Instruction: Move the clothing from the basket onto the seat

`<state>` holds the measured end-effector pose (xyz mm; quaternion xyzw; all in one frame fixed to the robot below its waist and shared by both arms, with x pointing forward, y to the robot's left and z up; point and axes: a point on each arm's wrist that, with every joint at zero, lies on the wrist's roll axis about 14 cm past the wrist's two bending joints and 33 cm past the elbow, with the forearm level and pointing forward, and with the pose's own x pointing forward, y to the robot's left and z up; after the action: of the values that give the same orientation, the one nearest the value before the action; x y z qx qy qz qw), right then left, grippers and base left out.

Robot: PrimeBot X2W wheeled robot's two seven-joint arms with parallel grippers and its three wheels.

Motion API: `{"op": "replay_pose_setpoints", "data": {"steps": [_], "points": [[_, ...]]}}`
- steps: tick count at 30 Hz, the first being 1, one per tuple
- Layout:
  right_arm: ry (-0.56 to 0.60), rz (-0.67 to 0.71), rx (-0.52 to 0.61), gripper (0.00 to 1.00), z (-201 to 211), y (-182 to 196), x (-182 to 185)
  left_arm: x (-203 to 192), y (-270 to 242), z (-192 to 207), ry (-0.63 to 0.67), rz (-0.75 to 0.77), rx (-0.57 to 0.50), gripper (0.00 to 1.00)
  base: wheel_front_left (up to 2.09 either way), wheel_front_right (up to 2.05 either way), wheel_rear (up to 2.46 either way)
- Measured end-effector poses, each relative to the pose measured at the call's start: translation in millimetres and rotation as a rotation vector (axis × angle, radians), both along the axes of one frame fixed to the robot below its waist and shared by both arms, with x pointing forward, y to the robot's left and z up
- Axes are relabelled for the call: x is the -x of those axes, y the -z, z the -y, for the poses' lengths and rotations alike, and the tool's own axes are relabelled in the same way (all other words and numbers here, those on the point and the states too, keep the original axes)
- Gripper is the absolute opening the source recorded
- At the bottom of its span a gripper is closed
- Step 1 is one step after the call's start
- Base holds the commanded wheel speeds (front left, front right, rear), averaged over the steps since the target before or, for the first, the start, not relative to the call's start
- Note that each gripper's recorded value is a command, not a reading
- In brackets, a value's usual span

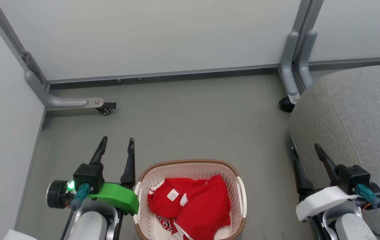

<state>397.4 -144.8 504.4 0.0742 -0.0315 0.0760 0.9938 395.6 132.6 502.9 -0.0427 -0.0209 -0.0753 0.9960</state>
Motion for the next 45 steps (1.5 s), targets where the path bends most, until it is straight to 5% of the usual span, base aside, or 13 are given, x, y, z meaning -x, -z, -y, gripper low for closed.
{"op": "replay_pose_setpoints", "data": {"steps": [13,23,45], "points": [[0.028,0.048,0.008,1.00,11,-13,-30,-50,22,67,0.233,-0.053,-0.050,1.00,0.00,0.00,0.00],[0.065,0.072,0.005,1.00,28,-13,-62,-81,85,114,0.409,-0.186,-0.121,1.00,0.00,0.00,0.00],[0.127,-0.073,0.037,1.00,61,68,-106,-77,270,180,0.773,-0.546,-0.319,1.00,0.00,0.00,0.00]]}}
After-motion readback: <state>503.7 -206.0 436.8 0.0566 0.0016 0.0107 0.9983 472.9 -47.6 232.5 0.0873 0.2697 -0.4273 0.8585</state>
